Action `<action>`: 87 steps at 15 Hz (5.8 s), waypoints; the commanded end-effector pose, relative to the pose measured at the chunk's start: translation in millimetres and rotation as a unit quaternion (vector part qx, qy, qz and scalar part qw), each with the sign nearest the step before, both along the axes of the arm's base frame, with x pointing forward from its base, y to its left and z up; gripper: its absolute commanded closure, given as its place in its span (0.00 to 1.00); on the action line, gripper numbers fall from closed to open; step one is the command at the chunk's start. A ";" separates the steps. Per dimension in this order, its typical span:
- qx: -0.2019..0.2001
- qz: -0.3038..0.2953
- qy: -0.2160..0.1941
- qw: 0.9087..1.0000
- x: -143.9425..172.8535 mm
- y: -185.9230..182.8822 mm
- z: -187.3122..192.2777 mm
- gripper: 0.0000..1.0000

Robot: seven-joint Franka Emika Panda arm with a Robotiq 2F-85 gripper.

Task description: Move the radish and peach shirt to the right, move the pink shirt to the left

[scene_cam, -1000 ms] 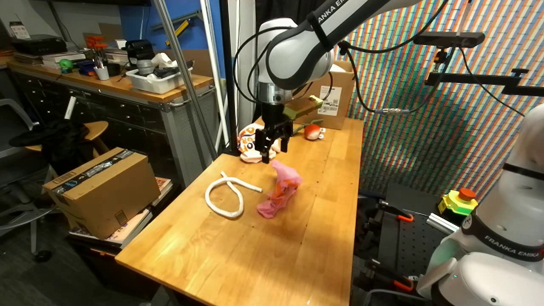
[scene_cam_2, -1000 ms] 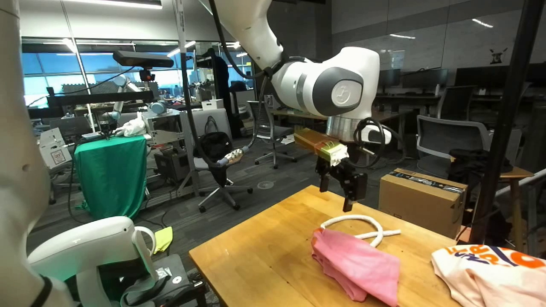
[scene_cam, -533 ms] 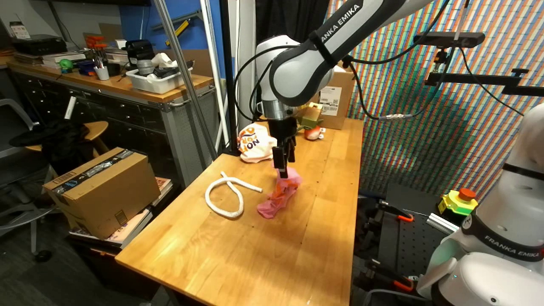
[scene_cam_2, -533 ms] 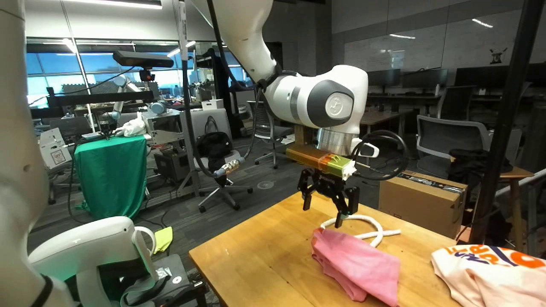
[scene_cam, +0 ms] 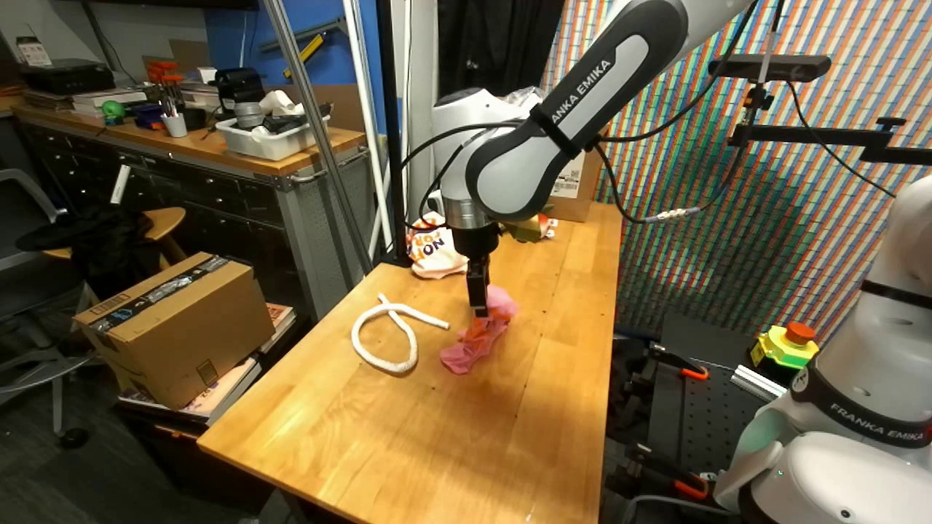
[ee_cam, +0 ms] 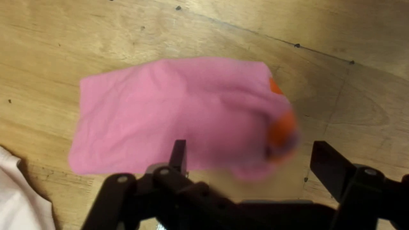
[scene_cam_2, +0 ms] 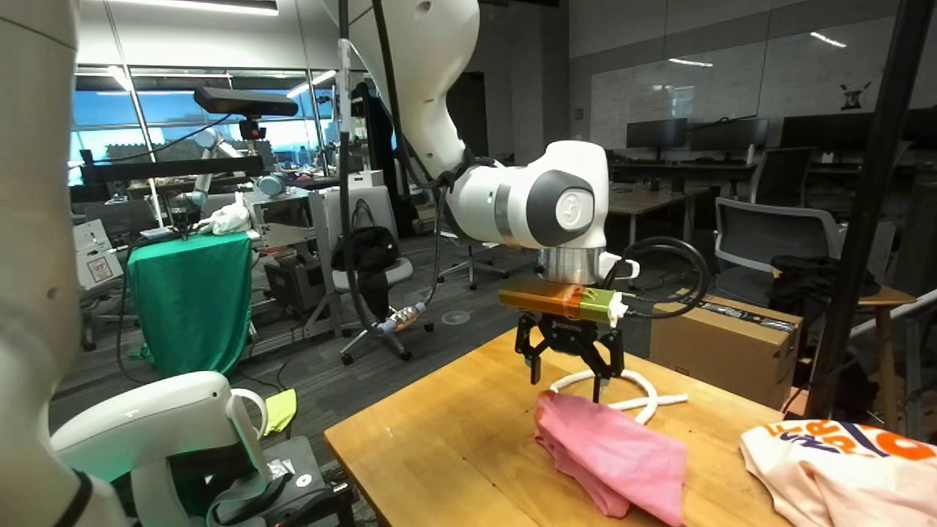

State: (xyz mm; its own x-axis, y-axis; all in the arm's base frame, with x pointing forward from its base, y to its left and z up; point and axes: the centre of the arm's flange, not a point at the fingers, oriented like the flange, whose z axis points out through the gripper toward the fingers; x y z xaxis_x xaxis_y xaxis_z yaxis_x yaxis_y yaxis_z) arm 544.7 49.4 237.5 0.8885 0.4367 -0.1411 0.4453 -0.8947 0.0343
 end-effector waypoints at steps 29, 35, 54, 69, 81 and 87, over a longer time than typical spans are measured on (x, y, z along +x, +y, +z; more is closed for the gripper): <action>0.014 -0.009 -0.005 1.000 -4.6 -29.1 -55.4 0.69; 0.044 -0.007 0.012 0.999 -4.7 -20.2 -25.4 1.00; 0.262 0.127 0.217 0.932 -65.9 68.1 32.8 0.97; 0.304 0.196 0.293 0.885 -87.9 153.5 -23.9 0.97; 0.276 0.170 0.268 0.907 -67.3 148.4 -23.8 0.05; 0.212 0.122 0.239 0.940 -52.1 118.6 0.4 0.00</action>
